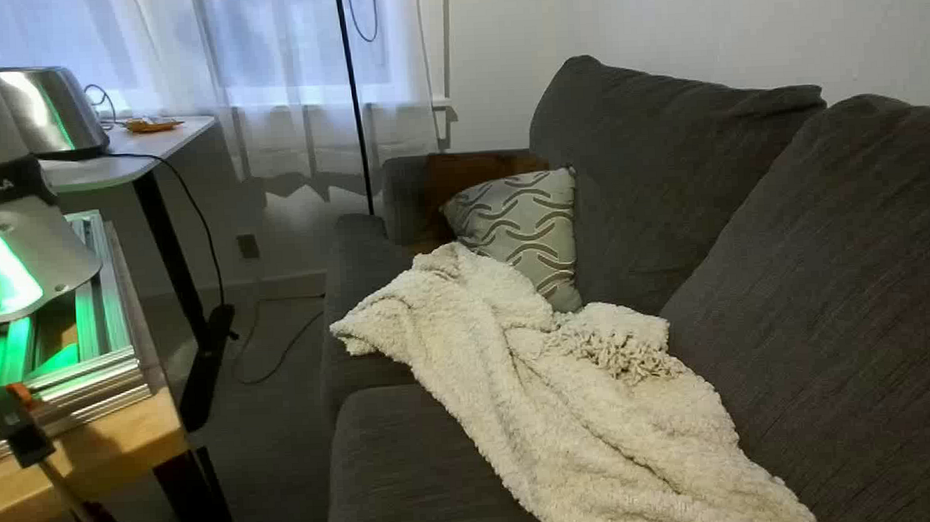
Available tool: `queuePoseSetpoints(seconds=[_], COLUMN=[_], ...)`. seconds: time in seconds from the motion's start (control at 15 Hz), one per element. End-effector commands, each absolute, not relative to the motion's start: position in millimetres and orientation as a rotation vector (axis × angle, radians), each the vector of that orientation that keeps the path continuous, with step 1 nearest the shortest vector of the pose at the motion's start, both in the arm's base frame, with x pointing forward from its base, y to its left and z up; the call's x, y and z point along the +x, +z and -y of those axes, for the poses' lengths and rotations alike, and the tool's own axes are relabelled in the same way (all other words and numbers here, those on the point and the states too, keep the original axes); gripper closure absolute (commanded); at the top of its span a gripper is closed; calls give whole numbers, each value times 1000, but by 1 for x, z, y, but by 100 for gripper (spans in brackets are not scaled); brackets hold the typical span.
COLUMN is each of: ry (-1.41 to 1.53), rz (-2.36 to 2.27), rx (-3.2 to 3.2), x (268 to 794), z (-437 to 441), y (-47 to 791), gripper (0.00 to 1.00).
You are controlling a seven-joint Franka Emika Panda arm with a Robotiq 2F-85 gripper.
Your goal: Fold the fleece blanket from the left side onto the right side
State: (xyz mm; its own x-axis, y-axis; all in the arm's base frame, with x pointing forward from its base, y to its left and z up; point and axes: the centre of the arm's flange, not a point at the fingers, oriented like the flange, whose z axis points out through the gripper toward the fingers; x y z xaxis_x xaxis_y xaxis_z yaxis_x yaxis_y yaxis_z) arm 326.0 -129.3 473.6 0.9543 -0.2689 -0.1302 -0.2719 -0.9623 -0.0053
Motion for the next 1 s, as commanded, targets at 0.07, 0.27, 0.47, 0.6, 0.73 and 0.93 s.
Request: queuePoseSetpoints(seconds=[0.07, 0.27, 0.47, 0.6, 0.73, 0.93], ry=[200, 200, 200, 200, 200, 140], rz=[-427, -427, -427, -427, -429, -370], rx=[-3083, -3083, -3083, -3083, -3102, -3126], x=[326, 326, 326, 326, 347, 370], z=[129, 129, 129, 129, 136, 141], y=[474, 474, 474, 474, 451, 413], gripper=[0, 0, 0, 0, 0, 0])
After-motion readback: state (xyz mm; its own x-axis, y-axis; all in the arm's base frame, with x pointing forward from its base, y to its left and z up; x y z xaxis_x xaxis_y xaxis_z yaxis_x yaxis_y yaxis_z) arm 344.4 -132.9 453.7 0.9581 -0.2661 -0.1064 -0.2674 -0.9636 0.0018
